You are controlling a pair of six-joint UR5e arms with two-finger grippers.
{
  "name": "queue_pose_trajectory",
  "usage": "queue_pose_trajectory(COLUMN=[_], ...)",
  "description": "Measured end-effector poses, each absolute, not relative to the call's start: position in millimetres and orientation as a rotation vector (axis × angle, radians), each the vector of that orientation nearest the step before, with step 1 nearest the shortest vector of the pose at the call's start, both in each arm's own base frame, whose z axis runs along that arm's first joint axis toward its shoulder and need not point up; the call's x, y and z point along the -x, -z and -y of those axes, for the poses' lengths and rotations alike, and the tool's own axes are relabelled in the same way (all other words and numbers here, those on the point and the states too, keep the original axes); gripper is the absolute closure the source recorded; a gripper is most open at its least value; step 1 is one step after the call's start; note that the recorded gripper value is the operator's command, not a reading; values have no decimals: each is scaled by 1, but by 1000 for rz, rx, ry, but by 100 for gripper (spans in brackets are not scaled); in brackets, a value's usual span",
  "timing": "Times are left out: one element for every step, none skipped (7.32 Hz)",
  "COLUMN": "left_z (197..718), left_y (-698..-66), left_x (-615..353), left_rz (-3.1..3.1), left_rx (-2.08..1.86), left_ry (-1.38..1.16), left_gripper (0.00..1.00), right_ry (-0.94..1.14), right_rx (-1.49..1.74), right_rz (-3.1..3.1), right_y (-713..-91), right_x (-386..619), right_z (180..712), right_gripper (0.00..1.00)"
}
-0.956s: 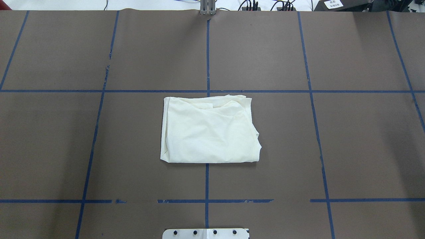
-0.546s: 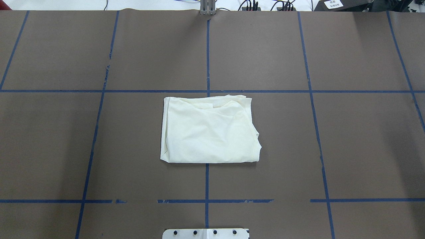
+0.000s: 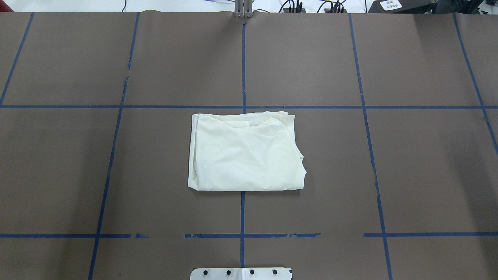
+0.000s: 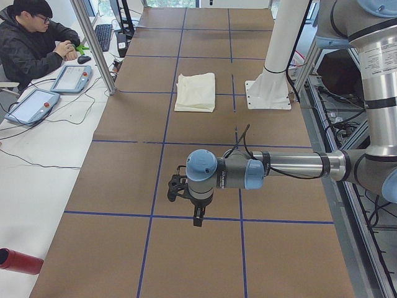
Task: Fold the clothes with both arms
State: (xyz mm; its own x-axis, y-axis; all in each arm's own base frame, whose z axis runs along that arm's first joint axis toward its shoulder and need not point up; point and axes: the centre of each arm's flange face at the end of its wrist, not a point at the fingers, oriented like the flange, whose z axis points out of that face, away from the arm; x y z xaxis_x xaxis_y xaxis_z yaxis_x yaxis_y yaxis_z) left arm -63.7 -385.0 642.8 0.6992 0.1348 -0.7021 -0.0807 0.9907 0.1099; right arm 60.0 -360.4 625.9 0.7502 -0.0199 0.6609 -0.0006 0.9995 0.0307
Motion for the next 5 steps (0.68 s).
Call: queue_pose_trajectory(left_z=[386, 386, 387, 387, 387], left_y=[-639, -637, -635, -633, -633], left_x=[64, 64, 64, 64, 64], left_rz=[-787, -787, -786, -785, -785], left_rx=[-79, -84, -88, -90, -91], left_ry=[-122, -124, -125, -125, -125], left_gripper=[0, 0, 0, 0, 0], right_ry=[13, 13, 13, 13, 13], right_rx=[-33, -35, -35, -35, -35], right_rz=[722, 722, 722, 722, 722], right_y=[-625, -624, -624, -625, -625], right_x=[-60, -60, -60, -60, -60], right_z=[361, 362, 362, 362, 362], right_gripper=[0, 0, 0, 0, 0])
